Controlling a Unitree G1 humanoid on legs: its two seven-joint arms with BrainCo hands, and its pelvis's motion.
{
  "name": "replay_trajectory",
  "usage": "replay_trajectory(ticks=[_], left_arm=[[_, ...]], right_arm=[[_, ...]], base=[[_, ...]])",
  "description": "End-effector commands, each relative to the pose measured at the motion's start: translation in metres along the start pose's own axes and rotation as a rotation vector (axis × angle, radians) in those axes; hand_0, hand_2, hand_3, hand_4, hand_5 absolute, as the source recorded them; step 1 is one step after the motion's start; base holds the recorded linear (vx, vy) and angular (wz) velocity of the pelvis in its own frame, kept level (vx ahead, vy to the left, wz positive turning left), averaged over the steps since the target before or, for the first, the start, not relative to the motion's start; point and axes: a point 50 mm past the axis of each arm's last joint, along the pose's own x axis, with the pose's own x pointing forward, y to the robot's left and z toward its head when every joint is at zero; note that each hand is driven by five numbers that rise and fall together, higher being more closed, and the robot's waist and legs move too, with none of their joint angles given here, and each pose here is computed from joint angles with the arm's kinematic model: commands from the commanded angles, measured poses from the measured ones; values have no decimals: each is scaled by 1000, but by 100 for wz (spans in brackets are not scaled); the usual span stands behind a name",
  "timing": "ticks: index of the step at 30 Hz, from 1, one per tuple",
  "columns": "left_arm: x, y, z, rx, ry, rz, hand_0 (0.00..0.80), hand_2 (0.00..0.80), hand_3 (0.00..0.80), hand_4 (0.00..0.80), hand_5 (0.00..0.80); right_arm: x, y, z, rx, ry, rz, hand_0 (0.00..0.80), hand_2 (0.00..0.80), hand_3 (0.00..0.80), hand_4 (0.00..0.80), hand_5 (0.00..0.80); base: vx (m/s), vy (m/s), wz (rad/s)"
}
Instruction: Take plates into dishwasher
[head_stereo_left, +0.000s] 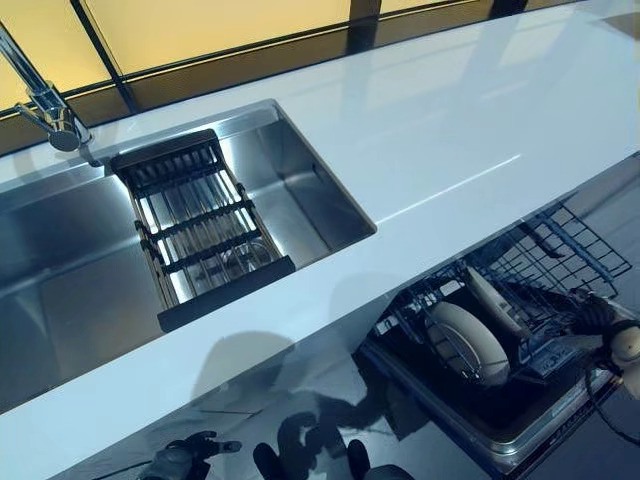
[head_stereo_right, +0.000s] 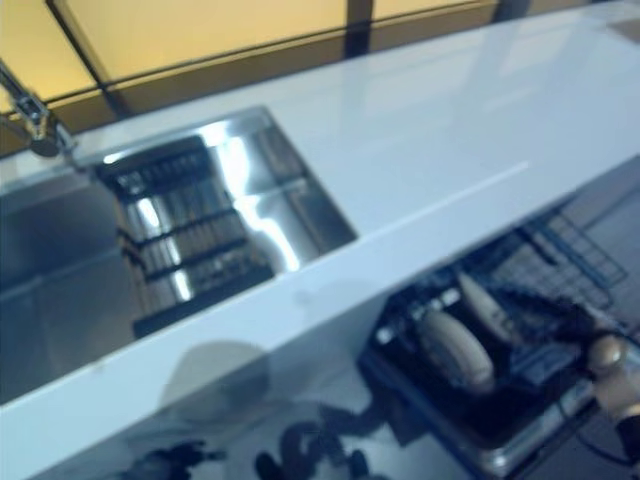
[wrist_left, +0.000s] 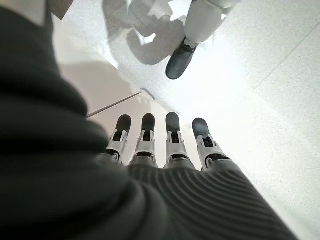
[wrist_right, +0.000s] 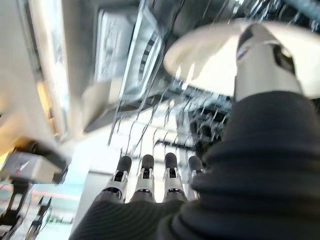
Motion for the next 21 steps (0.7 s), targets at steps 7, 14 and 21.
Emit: replay_trajectory(ticks=[7,14,21], left_arm=[[-2,3,-31,-19,108,36,0,0,0,0,0],[-3,1,-39,-29,139,42,0,0,0,0,0],[-7,-1,-62,-160,166,68,0,0,0,0,0]], right_arm=[[-18,-51,-29,2,58,-141,0,0,0,0,0],[-26,-47,-62,70,159,-137,0,0,0,0,0],[-10,-24,-43,257,153,-27,0,0,0,0,0]], base=[[32,30,-4],[6,30,-4],[-67,71,-111]])
